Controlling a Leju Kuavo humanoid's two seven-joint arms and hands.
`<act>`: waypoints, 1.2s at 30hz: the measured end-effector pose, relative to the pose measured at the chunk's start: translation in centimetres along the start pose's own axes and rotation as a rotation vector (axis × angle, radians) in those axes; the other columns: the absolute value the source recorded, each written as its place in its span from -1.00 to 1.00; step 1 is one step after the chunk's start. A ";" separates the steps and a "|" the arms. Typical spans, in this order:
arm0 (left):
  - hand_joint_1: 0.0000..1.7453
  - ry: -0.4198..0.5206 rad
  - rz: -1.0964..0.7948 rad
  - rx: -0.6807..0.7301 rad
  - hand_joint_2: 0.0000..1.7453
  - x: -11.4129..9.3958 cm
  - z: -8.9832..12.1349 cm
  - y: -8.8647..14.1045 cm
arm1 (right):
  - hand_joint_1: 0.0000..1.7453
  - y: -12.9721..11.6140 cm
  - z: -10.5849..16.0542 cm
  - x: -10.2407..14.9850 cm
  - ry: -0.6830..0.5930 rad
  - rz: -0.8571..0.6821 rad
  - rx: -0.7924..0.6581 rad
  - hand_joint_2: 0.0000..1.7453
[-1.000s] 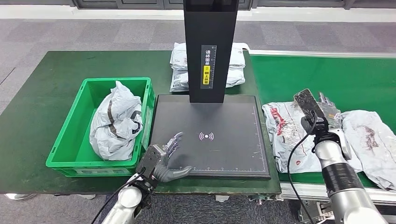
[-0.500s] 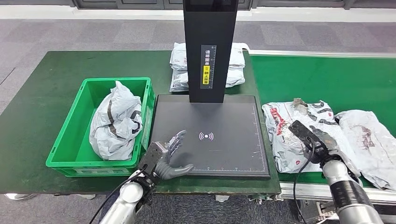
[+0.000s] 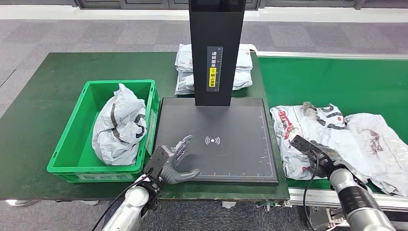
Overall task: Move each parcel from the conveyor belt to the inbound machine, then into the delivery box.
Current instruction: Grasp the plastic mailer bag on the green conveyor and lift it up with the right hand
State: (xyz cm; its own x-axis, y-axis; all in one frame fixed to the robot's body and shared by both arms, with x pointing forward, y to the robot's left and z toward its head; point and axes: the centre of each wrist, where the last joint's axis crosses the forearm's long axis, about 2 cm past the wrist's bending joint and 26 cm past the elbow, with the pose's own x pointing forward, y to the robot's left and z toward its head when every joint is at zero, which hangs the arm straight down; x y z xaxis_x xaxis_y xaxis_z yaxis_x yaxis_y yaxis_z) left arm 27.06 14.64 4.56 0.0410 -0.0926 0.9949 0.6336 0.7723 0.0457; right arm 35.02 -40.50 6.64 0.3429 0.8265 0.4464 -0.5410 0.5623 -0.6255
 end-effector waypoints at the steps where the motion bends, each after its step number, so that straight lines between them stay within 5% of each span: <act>1: -1.00 0.001 0.001 0.000 1.00 0.0 0.0 0.0 | 0.00 0.1 0.0 0.0 0.002 0.004 0.005 1.00; 3: -1.00 0.002 0.002 0.000 1.00 -0.1 0.0 0.0 | 1.00 0.2 -0.1 0.0 0.006 0.009 0.012 1.00; 36: -1.00 0.012 0.005 0.018 1.00 -0.5 0.1 0.0 | 1.00 0.5 -0.5 1.5 -0.072 -0.038 0.011 1.00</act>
State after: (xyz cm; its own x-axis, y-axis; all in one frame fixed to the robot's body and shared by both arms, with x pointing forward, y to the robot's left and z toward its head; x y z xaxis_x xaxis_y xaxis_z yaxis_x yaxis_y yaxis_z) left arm 26.90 14.74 4.08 0.0534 -0.0965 0.9939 0.6197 0.7837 0.0428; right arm 35.66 -38.98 6.63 0.3077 0.8005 0.5144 -0.5374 0.5923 -0.6003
